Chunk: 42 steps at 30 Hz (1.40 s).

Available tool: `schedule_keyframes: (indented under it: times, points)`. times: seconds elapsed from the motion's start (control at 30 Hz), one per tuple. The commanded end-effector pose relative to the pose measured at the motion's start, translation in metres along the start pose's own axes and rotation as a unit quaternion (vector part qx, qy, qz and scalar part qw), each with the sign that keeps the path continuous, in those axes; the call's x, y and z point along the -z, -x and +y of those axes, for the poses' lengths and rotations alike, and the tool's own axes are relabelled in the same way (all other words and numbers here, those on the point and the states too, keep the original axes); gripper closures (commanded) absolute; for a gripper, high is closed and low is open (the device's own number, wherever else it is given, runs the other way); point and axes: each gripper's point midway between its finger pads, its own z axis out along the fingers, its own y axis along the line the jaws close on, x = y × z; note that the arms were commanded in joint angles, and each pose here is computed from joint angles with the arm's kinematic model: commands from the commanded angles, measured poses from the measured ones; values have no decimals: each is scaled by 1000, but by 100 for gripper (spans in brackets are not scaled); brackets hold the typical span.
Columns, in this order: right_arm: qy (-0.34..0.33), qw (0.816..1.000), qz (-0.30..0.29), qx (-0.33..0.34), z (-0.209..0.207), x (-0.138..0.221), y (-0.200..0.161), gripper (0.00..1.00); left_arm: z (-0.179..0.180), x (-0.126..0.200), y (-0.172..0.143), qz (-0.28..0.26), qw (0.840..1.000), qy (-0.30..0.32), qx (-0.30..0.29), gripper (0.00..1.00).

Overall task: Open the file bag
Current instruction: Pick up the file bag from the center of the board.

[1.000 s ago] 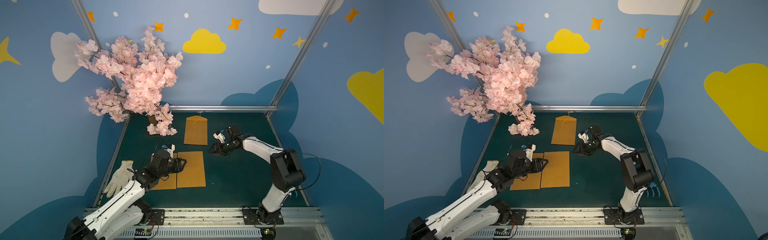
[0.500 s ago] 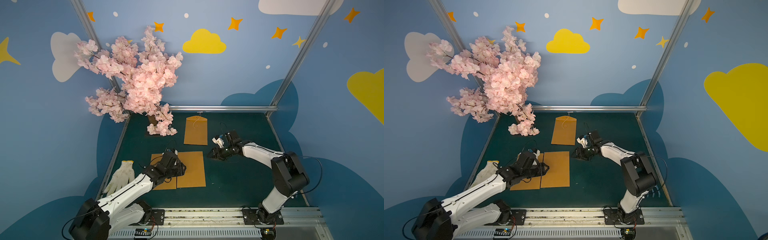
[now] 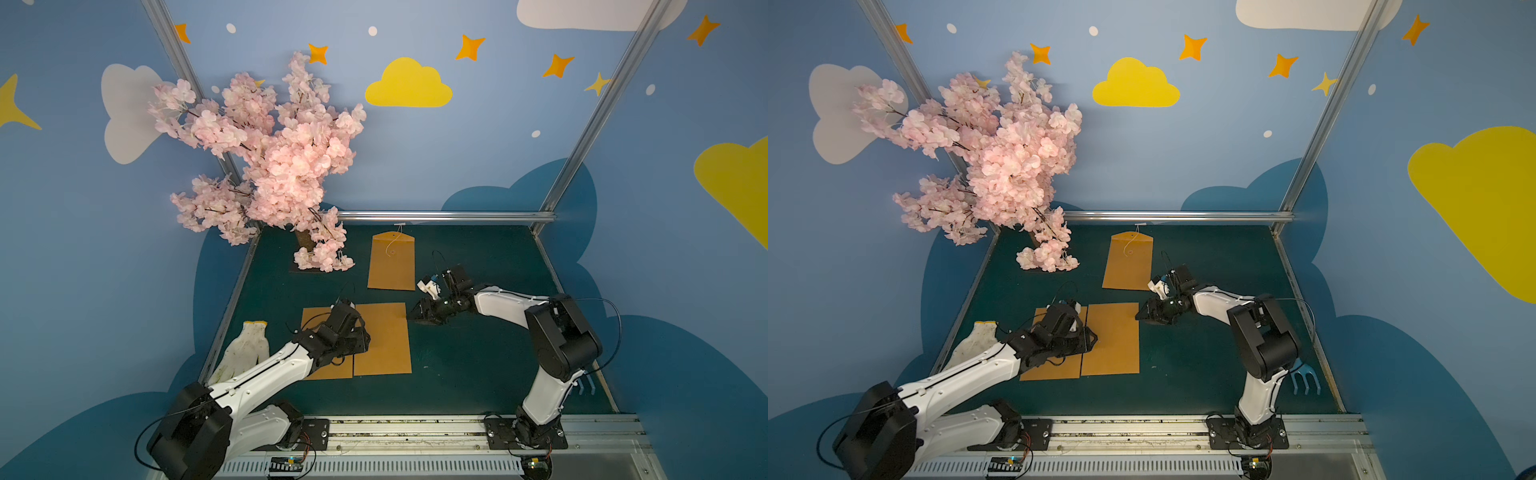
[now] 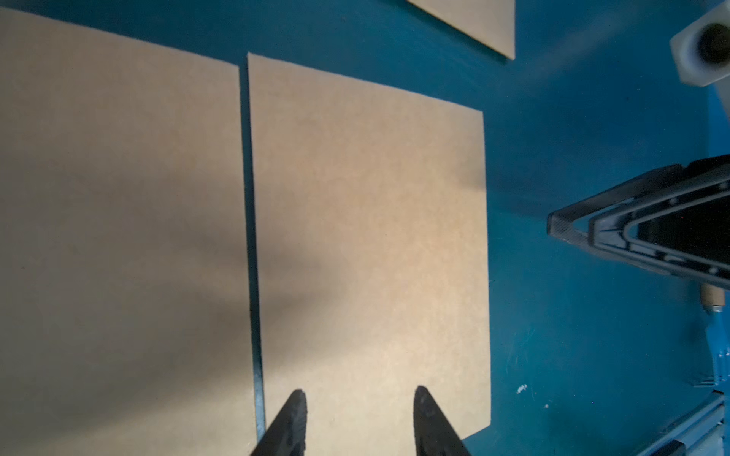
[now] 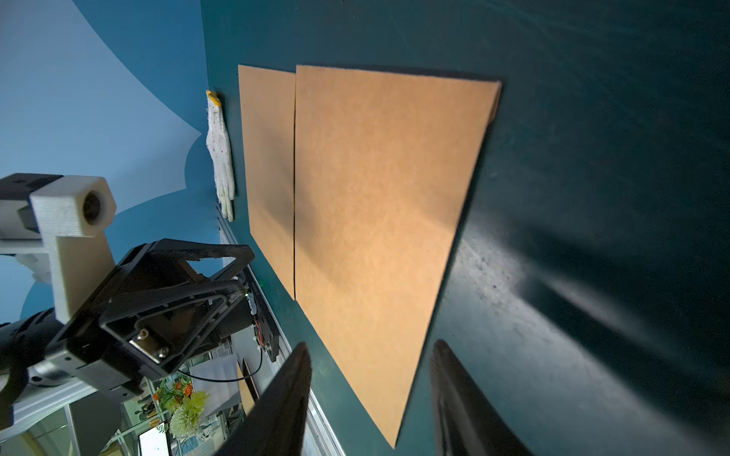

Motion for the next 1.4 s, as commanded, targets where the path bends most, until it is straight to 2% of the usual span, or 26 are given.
schedule_keyframes:
  times: [0.0,0.57,1.37]
  points:
    - [11,1000,12,-5,-1,-8,-5,50,12,-6,-5,6,1000,27,4,55]
    - [5,999,36,-23,-15,-24,-16,52,38,-29,-20,43,995,89,23,57]
    - [-5,998,55,-33,-25,-39,-23,52,56,-48,-40,77,990,111,39,59]
